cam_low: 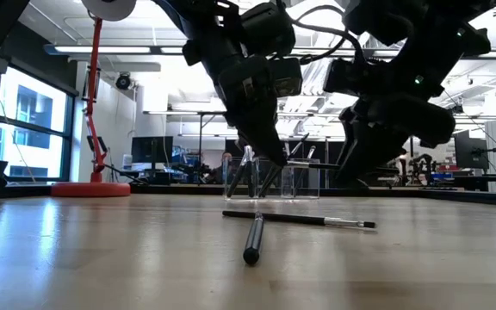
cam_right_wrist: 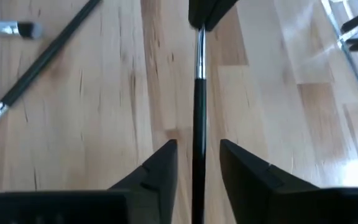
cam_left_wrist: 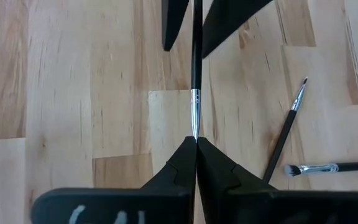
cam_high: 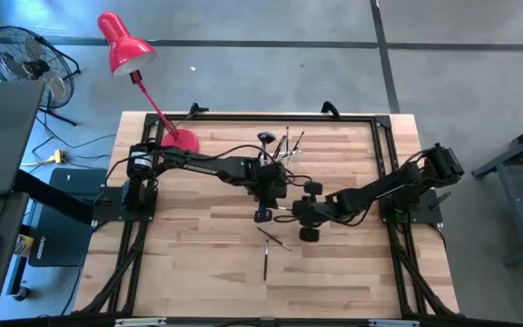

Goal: Put items in baskets/containers
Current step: Put the eyeshadow brush into the transparent organizer

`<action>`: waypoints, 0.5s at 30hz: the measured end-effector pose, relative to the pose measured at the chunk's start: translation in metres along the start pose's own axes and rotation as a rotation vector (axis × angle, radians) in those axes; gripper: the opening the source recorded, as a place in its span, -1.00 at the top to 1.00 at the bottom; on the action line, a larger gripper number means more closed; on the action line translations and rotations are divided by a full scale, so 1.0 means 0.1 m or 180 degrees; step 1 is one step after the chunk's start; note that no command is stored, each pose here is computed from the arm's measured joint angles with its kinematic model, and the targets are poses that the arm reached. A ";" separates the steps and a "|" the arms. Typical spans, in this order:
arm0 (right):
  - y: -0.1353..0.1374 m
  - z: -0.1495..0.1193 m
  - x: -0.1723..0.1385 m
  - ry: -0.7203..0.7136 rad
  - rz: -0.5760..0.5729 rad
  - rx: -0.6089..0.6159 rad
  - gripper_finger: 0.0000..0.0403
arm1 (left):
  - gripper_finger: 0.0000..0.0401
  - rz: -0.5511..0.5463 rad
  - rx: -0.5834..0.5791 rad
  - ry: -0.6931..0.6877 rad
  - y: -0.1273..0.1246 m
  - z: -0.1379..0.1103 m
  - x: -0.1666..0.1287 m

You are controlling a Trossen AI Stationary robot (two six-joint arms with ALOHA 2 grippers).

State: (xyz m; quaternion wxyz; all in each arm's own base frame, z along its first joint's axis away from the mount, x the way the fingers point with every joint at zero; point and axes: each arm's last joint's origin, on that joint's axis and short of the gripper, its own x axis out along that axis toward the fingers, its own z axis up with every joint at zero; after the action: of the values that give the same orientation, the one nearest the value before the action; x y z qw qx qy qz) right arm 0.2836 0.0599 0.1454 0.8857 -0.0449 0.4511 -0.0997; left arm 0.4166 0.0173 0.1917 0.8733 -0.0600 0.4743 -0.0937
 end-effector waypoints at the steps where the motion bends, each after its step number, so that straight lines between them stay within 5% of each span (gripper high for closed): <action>1: 0.00 -0.01 0.00 0.0037 0.0011 0.0004 0.50 | 1.00 0.0000 -0.0017 -0.0008 0.00 0.00 0.00; 15: 0.00 -0.02 0.00 0.0062 0.0039 0.0171 0.94 | 1.00 -0.0074 -0.0067 -0.0042 -0.01 0.01 0.00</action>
State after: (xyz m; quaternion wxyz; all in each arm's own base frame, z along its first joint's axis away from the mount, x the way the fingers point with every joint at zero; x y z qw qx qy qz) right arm 0.2826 0.0593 0.1442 0.8828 -0.0173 0.4572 -0.1067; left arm 0.4177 0.0167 0.1924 0.8746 -0.0754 0.4687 -0.0985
